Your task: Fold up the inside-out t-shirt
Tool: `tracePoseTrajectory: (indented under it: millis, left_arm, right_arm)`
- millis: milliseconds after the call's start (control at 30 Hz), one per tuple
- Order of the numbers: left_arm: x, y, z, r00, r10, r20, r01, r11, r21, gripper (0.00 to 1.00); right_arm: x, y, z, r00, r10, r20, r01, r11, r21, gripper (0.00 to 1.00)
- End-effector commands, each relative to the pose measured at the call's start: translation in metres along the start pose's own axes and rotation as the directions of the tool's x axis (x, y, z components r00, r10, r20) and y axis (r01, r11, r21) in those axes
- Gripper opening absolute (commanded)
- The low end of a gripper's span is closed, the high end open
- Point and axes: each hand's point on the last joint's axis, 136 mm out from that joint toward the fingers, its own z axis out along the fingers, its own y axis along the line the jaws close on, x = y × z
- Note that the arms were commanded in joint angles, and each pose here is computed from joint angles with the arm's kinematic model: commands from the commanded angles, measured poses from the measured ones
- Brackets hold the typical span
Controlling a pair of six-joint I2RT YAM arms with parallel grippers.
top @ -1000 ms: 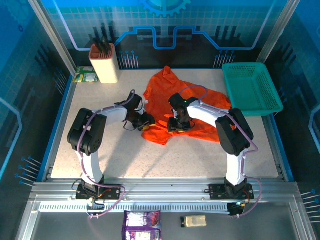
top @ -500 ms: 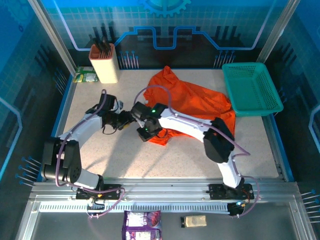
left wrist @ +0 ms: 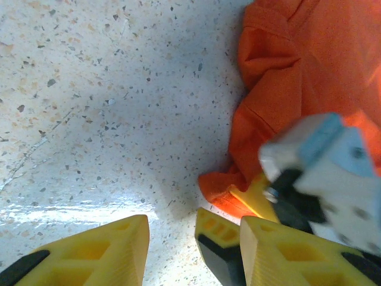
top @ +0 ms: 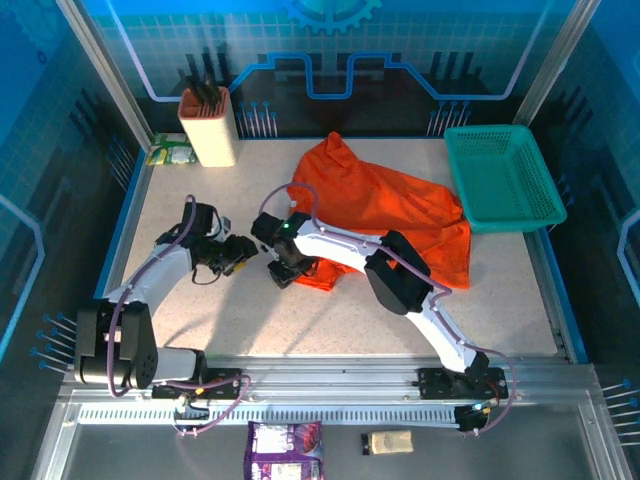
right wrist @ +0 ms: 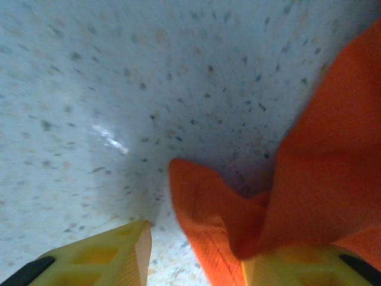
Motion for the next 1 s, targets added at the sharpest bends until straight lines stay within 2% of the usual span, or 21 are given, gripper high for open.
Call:
tracePoseTrajectory:
  millis: [0, 67, 167, 233, 333, 433, 467, 500, 533, 567, 600, 833, 967]
  left_arm:
    - [0.007, -0.003, -0.003, 1.0, 0.003, -0.019, -0.003, 0.999, 0.035, 0.45]
    - [0.007, -0.004, -0.004, 1.0, 0.005, -0.014, -0.004, 0.999, 0.039, 0.45]
    - [0.008, -0.005, -0.006, 1.0, 0.001, -0.015, 0.0, 0.999, 0.044, 0.45]
    - [0.008, -0.009, -0.009, 1.0, 0.001, -0.011, -0.001, 0.998, 0.057, 0.45]
    - [0.009, -0.014, -0.016, 1.0, 0.004, -0.003, -0.004, 0.998, 0.07, 0.45]
    - [0.011, -0.017, -0.021, 1.0, 0.005, -0.002, -0.005, 0.997, 0.08, 0.45]
    - [0.012, -0.018, -0.022, 1.0, 0.006, -0.004, -0.006, 0.997, 0.083, 0.45]
    - [0.015, -0.018, -0.023, 1.0, 0.007, -0.012, -0.006, 0.997, 0.083, 0.45]
    - [0.018, -0.017, -0.022, 1.0, 0.007, -0.024, -0.005, 0.997, 0.081, 0.45]
    - [0.021, -0.017, -0.022, 0.999, 0.01, -0.033, -0.007, 0.997, 0.077, 0.45]
    - [0.025, -0.015, -0.021, 0.999, 0.015, -0.044, -0.012, 0.997, 0.07, 0.45]
    - [0.063, 0.006, -0.003, 0.99, 0.075, -0.119, -0.085, 0.993, -0.08, 0.45]
    - [0.09, 0.025, 0.012, 0.985, 0.062, -0.162, -0.089, 0.982, -0.167, 0.42]
  right_arm:
    - [0.018, 0.01, 0.013, 0.997, -0.004, -0.071, -0.001, 0.997, -0.071, 0.41]
    - [0.024, 0.011, 0.013, 0.996, -0.012, -0.086, 0.006, 0.997, -0.072, 0.33]
    - [0.027, 0.016, 0.007, 0.996, -0.009, -0.086, 0.001, 0.996, -0.088, 0.12]
    - [0.018, 0.029, -0.024, 1.0, 0.001, -0.022, -0.004, 0.986, -0.166, 0.03]
    - [0.012, 0.057, -0.061, 1.0, 0.007, 0.03, 0.003, 0.939, -0.343, 0.0]
    - [0.013, 0.09, -0.092, 0.998, -0.013, 0.054, 0.04, 0.844, -0.536, 0.0]
    - [0.016, 0.096, -0.098, 0.999, -0.019, 0.044, 0.041, 0.816, -0.576, 0.04]
    - [0.02, 0.097, -0.103, 0.999, -0.022, 0.027, 0.034, 0.805, -0.592, 0.14]
    - [0.023, 0.091, -0.105, 1.0, -0.011, 0.017, 0.019, 0.815, -0.579, 0.31]
    - [0.024, 0.084, -0.107, 1.0, 0.006, 0.016, 0.004, 0.826, -0.563, 0.41]
    - [0.025, 0.074, -0.11, 0.999, 0.032, 0.02, -0.016, 0.834, -0.551, 0.45]
    - [0.039, -0.01, -0.134, 0.964, 0.257, 0.069, -0.194, 0.856, -0.479, 0.48]
    - [0.054, -0.05, -0.142, 0.933, 0.349, 0.085, -0.281, 0.856, -0.434, 0.48]
